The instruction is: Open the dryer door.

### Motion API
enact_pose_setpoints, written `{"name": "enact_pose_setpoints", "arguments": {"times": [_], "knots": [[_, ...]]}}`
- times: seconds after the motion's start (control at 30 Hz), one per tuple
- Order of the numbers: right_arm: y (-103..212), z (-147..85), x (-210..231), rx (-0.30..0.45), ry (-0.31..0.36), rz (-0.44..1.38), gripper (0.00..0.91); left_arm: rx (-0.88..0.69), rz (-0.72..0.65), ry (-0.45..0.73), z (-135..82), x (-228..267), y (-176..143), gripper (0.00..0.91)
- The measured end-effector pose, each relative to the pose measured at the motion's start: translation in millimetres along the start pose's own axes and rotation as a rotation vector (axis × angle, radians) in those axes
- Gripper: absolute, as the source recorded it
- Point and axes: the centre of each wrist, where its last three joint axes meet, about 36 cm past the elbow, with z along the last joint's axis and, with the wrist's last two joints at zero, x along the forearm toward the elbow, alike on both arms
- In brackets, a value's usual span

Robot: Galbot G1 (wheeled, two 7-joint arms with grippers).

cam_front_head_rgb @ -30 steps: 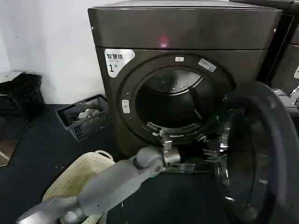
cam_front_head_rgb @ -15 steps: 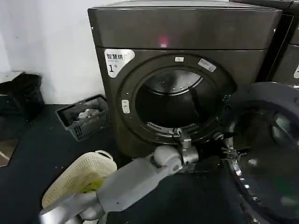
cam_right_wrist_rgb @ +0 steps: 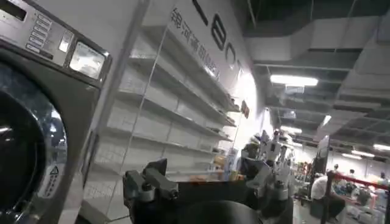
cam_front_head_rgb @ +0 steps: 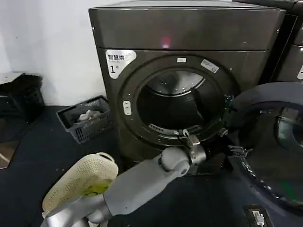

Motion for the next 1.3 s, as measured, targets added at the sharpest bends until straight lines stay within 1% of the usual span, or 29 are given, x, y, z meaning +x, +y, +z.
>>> {"name": "enact_pose_setpoints", "arguments": {"times": [0.13, 0.27, 0.43, 0.6, 0.67, 0.9, 1.23, 1.3], "knots": [[-5.2, -1.3, -1.1, 0.005, -0.01, 0.01, 0.907, -0.045, -0.066, -0.073, -2.0, 6.2, 3.6, 0.907], [-10.6, -4.6, -2.3, 0.008, -0.021, 0.023, 0.907, -0.176, -0.129, -0.157, 2.7, 19.8, 16.8, 0.907], [-16.3, -10.6, -2.6, 0.014, -0.04, 0.042, 0.907, -0.199, -0.175, -0.17, 1.1, 44.4, 28.4, 0.907], [-21.5, -16.2, -2.3, 0.033, -0.058, 0.069, 0.907, -0.173, -0.204, -0.172, -8.7, 84.7, 37.1, 0.907], [-22.0, -16.1, -3.1, 0.044, -0.068, 0.08, 0.907, -0.189, -0.213, -0.172, -14.0, 103.5, 39.3, 0.907], [-21.1, -16.2, -3.3, 0.067, -0.081, 0.098, 0.907, -0.224, -0.252, -0.142, -35.5, 173.2, 42.9, 0.907], [-16.8, -25.8, -3.4, 0.068, -0.12, 0.117, 0.907, -0.234, -0.281, 0.039, -64.1, 301.3, 33.9, 0.907], [-18.2, -28.0, -3.1, 0.092, -0.134, 0.132, 0.907, -0.224, -0.276, 0.089, -70.5, 326.5, 31.2, 0.907]]}}
